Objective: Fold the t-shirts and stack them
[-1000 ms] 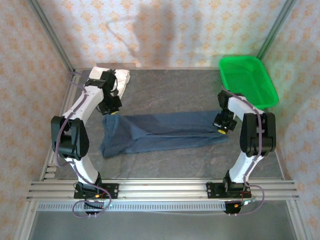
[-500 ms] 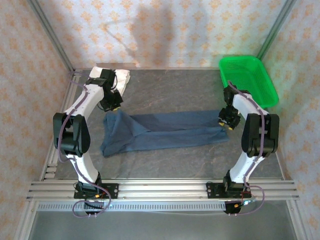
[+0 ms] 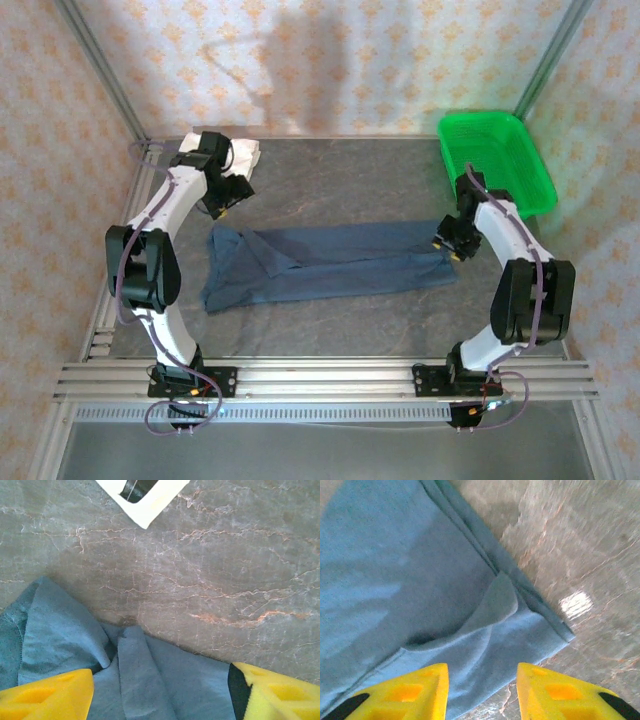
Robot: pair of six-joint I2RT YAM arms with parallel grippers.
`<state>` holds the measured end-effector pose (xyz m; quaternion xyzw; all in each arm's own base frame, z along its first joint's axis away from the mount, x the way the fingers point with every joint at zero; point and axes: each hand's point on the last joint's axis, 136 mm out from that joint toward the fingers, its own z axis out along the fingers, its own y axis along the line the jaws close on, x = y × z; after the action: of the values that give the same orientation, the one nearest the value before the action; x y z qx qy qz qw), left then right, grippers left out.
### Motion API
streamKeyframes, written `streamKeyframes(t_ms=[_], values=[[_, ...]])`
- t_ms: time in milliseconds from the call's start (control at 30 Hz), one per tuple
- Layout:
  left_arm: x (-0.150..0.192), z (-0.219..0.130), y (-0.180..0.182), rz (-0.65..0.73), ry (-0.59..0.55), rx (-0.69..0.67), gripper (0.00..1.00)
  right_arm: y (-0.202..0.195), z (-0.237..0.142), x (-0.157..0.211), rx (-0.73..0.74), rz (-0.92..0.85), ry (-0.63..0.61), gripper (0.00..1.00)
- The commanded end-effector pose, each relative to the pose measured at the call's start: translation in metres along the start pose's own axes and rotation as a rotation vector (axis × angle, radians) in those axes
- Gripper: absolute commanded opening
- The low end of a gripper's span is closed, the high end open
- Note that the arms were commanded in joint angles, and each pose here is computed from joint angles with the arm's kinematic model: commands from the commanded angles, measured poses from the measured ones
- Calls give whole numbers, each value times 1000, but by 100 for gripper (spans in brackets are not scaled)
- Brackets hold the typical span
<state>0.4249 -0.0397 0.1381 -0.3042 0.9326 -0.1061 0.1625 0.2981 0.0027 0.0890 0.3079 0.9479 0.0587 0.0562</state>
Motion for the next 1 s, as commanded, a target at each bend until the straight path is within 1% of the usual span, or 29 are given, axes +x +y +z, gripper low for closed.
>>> streamKeyframes(t_ms=[0, 67, 167, 300, 433, 533, 567, 667, 733, 833, 967], values=[[-12, -45, -16, -19, -110, 83, 73, 0, 13, 16, -41, 34, 48, 31], [-3, -54, -20, 0, -110, 99, 73, -2, 24, 20, -38, 47, 67, 21], [15, -60, -21, 12, -102, 118, 73, -4, 40, 20, -23, 63, 76, 15], [39, -62, -13, 11, -96, 122, 73, -7, 53, 2, 31, 79, 44, 13], [63, -53, 6, -24, -76, 114, 72, -7, 62, -24, 85, 84, -15, 13], [78, -46, 20, -48, -65, 103, 72, -4, 68, -39, 116, 81, -30, 10], [81, -45, 24, -54, -65, 101, 72, -2, 67, -44, 117, 84, -42, 11], [90, -42, 31, -61, -63, 96, 72, 7, 59, -60, 94, 89, -91, 18], [95, -40, 34, -60, -58, 94, 72, 11, 54, -68, 86, 87, -115, 19], [101, -36, 34, -58, -41, 91, 72, 11, 51, -72, 105, 71, -119, 24], [114, -29, 30, -60, -6, 102, 71, 5, 51, -71, 131, 62, -126, 27]])
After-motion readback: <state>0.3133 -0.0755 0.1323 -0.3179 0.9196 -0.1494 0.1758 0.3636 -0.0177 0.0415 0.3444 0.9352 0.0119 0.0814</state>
